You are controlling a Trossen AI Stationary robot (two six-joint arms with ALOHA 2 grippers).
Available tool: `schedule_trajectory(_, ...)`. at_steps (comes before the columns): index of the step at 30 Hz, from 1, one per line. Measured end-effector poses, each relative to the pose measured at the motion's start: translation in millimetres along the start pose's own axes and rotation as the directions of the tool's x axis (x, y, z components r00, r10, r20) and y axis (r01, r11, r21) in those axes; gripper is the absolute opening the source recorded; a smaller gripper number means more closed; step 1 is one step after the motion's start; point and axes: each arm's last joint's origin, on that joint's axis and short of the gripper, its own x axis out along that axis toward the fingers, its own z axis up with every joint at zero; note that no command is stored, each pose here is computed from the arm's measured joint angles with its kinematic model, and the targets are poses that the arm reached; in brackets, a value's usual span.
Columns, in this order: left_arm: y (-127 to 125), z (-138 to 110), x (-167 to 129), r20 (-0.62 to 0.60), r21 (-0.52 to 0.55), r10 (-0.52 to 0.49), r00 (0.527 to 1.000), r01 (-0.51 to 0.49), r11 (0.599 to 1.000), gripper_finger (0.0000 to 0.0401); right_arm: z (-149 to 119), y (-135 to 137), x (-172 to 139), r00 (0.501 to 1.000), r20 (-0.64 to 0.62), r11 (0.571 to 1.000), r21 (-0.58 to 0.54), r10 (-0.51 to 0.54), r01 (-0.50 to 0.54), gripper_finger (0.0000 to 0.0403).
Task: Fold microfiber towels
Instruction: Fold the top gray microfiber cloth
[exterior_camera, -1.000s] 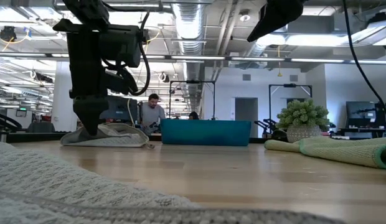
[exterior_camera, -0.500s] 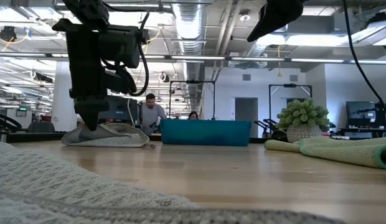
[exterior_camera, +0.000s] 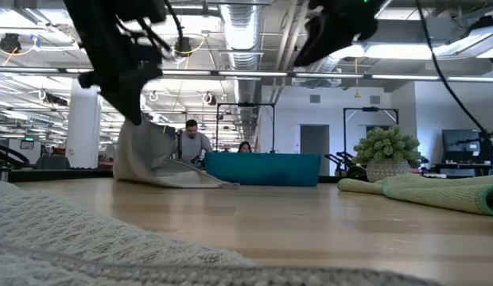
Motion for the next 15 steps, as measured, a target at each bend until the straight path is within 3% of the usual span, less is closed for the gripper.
schedule_trajectory(6, 4.0, -8.2, -23.1, 0.074, -0.135, -0.074, 0.994, 0.084, 0.987, 0.0, 5.2, 17.2, 50.9, 0.999, -0.029, 0.987, -0.156, 0.039, -0.043, 0.0238)
schedule_trajectory(15, -5.3, -26.6, -29.6, 0.082, -0.163, -0.102, 0.991, 0.114, 0.98, 0.0, 2.5, 33.5, 108.9, 0.997, -0.047, 0.983, -0.172, 0.056, -0.063, 0.0238)
